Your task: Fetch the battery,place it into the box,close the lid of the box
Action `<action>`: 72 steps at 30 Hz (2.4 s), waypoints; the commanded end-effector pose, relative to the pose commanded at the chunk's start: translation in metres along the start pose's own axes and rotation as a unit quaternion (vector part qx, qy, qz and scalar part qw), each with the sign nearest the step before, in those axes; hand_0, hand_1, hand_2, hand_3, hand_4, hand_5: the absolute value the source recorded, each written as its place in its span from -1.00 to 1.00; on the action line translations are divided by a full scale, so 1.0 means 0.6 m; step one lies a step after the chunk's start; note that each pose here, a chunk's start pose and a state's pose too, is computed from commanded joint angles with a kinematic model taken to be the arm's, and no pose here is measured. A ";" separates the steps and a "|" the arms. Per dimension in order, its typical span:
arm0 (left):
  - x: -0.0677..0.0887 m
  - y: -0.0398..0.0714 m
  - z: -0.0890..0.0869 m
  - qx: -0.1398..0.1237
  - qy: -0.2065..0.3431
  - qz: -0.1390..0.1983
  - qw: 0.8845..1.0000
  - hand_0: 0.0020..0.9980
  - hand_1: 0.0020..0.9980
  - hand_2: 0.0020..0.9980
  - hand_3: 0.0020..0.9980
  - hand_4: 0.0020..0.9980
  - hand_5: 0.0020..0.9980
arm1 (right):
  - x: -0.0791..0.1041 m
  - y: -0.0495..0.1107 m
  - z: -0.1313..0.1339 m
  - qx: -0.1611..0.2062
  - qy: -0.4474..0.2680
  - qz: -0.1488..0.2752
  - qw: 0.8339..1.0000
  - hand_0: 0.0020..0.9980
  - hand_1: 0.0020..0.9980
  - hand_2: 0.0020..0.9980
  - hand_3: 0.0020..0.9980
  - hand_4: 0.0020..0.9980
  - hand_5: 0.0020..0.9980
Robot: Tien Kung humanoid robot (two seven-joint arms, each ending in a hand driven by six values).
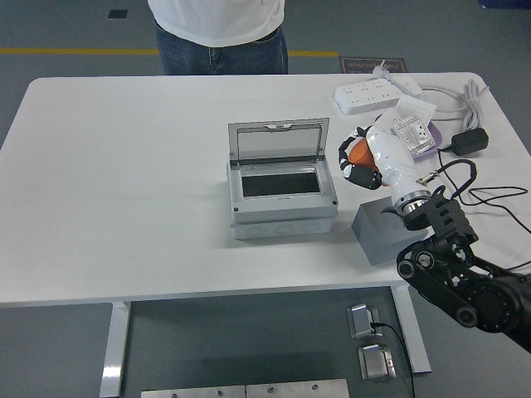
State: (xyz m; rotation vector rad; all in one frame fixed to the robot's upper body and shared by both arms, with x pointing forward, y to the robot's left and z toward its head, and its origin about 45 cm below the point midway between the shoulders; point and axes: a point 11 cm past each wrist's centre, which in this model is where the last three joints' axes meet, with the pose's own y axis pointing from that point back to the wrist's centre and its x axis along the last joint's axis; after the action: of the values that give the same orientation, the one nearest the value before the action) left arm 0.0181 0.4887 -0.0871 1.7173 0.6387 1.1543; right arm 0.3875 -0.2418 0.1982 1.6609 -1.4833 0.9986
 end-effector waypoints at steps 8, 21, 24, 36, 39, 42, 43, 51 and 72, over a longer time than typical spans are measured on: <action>0.001 0.000 -0.003 0.002 0.001 0.000 1.000 -0.24 0.16 0.04 0.01 -1.00 -1.00 | -0.036 -0.009 -0.047 0.024 0.036 -0.042 0.998 -0.69 -0.61 -0.56 -0.47 -1.00 -1.00; 0.006 0.000 -0.005 0.005 0.000 0.001 1.000 -0.24 0.16 0.05 0.01 -1.00 -1.00 | -0.088 -0.025 -0.112 0.053 0.049 -0.090 0.993 -0.73 -0.61 -0.56 -0.49 -1.00 -1.00; 0.006 0.000 -0.006 0.007 0.000 0.001 1.000 -0.24 0.16 0.05 0.01 -1.00 -1.00 | -0.096 -0.030 -0.125 0.057 0.059 -0.098 0.992 -0.73 -0.61 -0.56 -0.50 -1.00 -1.00; 0.009 0.000 -0.008 0.009 -0.002 0.002 1.000 -0.24 0.17 0.05 0.02 -1.00 -1.00 | -0.097 -0.054 -0.162 0.067 0.105 -0.112 0.986 -0.73 -0.61 -0.56 -0.50 -1.00 -1.00; 0.010 0.000 -0.008 0.009 -0.002 0.002 1.000 -0.24 0.17 0.05 0.02 -1.00 -1.00 | -0.096 -0.056 -0.169 0.071 0.109 -0.112 0.985 -0.73 -0.61 -0.56 -0.50 -1.00 -1.00; 0.010 0.000 -0.007 0.009 -0.002 0.002 1.000 -0.24 0.17 0.06 0.02 -1.00 -1.00 | -0.098 -0.056 -0.175 0.075 0.108 -0.114 0.985 -0.73 -0.61 -0.56 -0.52 -1.00 -1.00; 0.010 0.000 -0.007 0.009 -0.003 0.002 1.000 -0.24 0.17 0.06 0.02 -1.00 -1.00 | -0.099 -0.056 -0.176 0.075 0.106 -0.115 0.985 -0.73 -0.61 -0.56 -0.52 -1.00 -1.00; 0.010 0.000 -0.005 0.009 -0.004 0.001 1.000 -0.24 0.18 0.06 0.02 -1.00 -1.00 | -0.098 -0.059 -0.174 0.071 0.103 -0.120 0.985 -0.73 -0.61 -0.56 -0.53 -1.00 -1.00; 0.012 0.000 -0.002 0.007 -0.004 0.003 1.000 -0.24 0.18 0.06 0.02 -1.00 -1.00 | -0.098 -0.058 -0.173 0.070 0.108 -0.118 0.985 0.14 -0.02 0.02 0.09 0.20 -0.71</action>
State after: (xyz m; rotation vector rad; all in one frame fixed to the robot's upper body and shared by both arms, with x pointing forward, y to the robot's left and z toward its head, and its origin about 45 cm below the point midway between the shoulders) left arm 0.0200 0.4952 -0.0839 1.7366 0.6391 1.1477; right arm 0.4087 -0.1196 0.1947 1.7192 -1.0689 1.1295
